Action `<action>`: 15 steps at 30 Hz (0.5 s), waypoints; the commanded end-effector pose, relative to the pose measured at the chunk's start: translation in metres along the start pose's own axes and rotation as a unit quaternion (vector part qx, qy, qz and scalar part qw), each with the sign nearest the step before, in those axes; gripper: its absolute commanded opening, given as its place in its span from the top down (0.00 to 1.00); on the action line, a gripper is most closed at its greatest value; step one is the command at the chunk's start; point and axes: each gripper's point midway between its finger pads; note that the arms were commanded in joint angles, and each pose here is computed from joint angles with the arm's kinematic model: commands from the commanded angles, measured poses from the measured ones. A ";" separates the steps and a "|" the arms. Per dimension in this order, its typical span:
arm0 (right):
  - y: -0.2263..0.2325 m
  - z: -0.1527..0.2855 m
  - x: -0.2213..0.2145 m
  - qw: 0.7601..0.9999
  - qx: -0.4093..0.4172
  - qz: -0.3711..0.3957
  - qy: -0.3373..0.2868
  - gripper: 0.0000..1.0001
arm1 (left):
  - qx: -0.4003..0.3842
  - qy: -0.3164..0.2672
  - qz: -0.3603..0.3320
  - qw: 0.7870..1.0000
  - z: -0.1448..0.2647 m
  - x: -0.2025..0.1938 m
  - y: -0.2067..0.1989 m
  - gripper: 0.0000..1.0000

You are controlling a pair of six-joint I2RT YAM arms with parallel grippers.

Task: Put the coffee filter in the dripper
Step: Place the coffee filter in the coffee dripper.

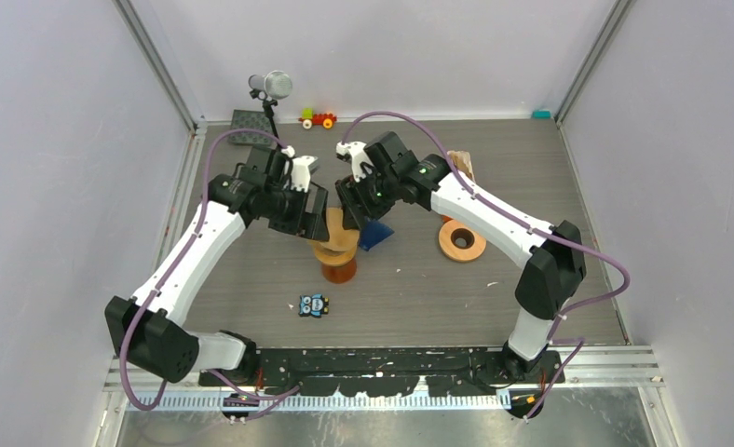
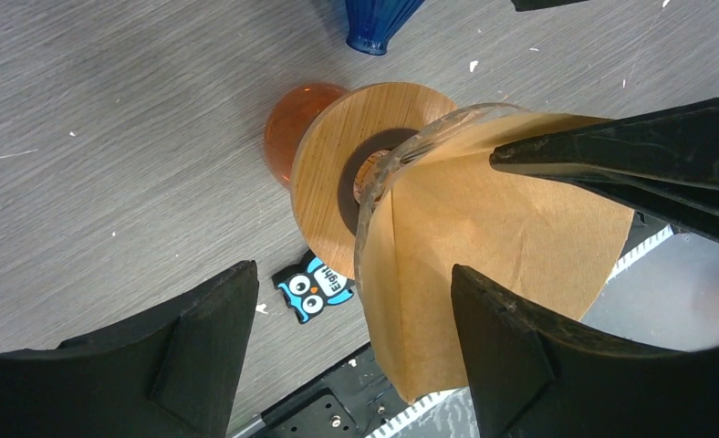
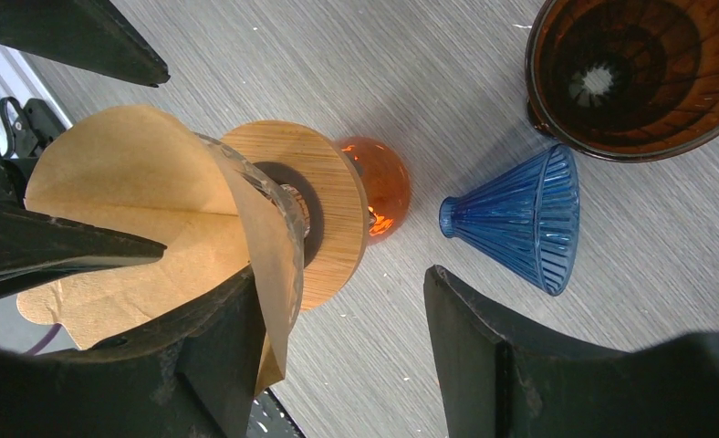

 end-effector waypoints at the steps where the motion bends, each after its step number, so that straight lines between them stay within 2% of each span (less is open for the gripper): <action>1: 0.008 0.003 0.015 1.000 0.013 -0.001 -0.020 0.34 | -0.005 -0.010 0.002 1.000 -0.005 0.005 0.001 0.21; 15: -0.004 -0.004 0.011 1.000 -0.011 0.001 -0.013 0.35 | -0.004 0.009 -0.004 1.000 -0.017 -0.007 0.007 0.25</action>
Point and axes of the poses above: each gripper's point midway between its finger pads, its own z axis back along the fingers, its own y axis along the line the jaws close on, x = y × z, and after that the axes turned 7 degrees about -z, right-handed
